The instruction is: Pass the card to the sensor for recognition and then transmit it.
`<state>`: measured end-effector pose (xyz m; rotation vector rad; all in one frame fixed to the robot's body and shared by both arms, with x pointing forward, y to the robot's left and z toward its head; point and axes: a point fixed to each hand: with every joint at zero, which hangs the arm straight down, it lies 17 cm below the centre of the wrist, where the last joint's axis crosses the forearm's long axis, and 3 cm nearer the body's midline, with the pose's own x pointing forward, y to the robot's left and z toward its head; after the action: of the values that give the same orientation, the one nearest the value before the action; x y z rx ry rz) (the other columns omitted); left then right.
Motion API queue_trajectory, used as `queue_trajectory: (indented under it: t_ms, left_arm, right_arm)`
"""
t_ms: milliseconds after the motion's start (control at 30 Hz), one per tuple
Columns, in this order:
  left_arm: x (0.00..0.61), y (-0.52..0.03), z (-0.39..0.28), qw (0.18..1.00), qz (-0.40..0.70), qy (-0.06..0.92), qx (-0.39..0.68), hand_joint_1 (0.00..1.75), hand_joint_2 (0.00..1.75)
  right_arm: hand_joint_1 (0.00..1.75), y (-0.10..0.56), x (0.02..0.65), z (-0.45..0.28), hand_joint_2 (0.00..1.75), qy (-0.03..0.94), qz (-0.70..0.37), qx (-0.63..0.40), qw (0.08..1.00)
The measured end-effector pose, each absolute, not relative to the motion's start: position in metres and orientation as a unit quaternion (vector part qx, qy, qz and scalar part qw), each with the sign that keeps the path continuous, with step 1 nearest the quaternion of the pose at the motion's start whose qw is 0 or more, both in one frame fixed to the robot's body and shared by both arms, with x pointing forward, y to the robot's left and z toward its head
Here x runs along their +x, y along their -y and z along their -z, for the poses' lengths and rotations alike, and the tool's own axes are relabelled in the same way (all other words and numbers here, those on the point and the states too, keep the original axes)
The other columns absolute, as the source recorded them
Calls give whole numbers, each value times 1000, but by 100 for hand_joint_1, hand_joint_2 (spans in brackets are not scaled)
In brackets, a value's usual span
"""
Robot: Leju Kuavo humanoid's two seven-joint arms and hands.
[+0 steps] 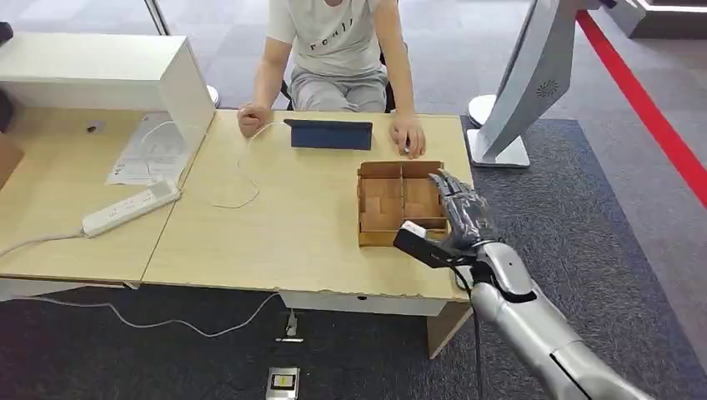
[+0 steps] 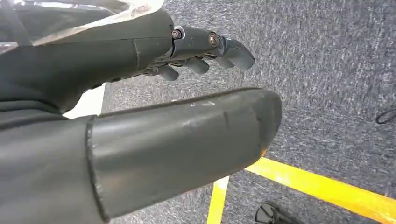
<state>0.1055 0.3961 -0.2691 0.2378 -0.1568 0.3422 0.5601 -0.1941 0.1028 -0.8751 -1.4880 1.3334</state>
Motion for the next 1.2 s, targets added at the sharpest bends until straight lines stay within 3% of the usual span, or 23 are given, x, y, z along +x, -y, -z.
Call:
queue_trajectory:
  t_ms: [1200]
  left_arm:
    - [101,-393,270,978,-163,67,114,0,0]
  right_arm:
    - [0,191,558,-71,175,536,-610,-347,469]
